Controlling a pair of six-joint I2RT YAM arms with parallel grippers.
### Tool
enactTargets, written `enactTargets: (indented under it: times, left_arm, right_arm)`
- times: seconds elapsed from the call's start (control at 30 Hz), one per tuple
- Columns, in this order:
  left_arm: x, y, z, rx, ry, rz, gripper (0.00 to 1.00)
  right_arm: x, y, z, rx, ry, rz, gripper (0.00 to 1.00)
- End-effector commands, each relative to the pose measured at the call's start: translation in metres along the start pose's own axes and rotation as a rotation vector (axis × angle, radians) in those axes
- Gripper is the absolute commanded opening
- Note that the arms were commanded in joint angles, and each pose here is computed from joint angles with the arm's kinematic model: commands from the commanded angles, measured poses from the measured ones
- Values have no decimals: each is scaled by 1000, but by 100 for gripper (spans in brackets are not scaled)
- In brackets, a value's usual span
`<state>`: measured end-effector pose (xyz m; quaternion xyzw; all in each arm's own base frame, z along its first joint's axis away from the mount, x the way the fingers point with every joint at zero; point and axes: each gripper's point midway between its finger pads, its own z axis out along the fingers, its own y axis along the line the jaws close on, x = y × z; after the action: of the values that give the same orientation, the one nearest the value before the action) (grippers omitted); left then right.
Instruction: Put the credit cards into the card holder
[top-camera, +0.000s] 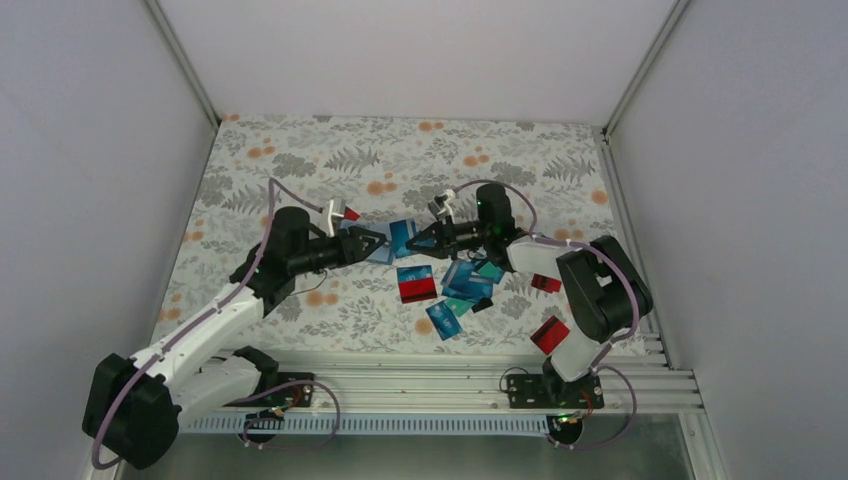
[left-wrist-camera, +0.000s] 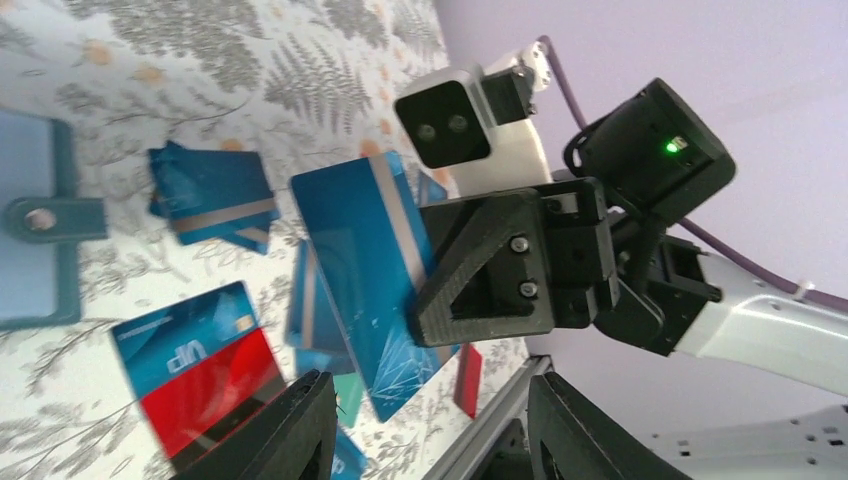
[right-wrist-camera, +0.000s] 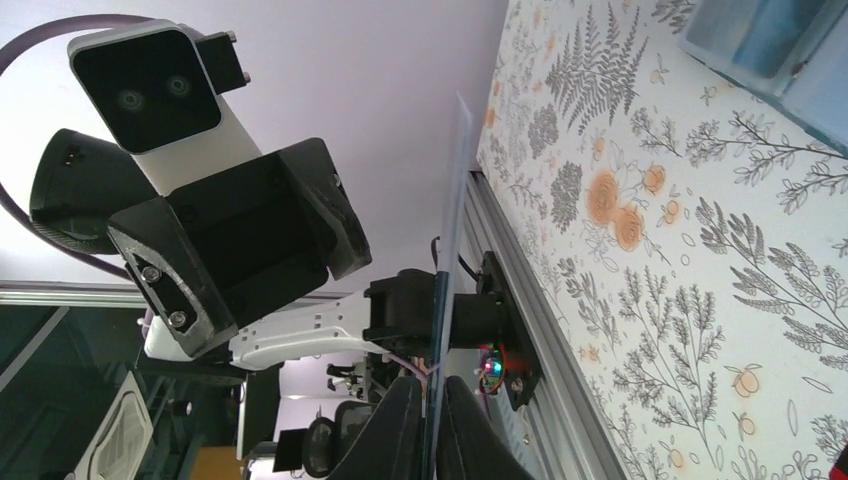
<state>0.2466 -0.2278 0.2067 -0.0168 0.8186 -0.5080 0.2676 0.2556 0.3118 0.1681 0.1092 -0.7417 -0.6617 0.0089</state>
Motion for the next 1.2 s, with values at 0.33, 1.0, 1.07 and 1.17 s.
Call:
enactTargets:
  times: [0.33, 1.0, 1.07, 1.17]
  left_arm:
    - [-17, -29, 14, 155, -6, 56, 50]
    - [-20, -30, 30, 244, -1, 23, 39]
    - [-20, -31, 31, 254, 1, 18, 37]
    - [-20, -31, 33, 265, 8, 13, 33]
  right_arm:
    - [-10, 56, -12, -64, 1, -89, 4]
    - [-10, 74, -14, -77, -4, -122, 4]
    - [-10, 75, -14, -78, -3, -124, 4]
    - [-10, 75, -14, -77, -4, -125, 4]
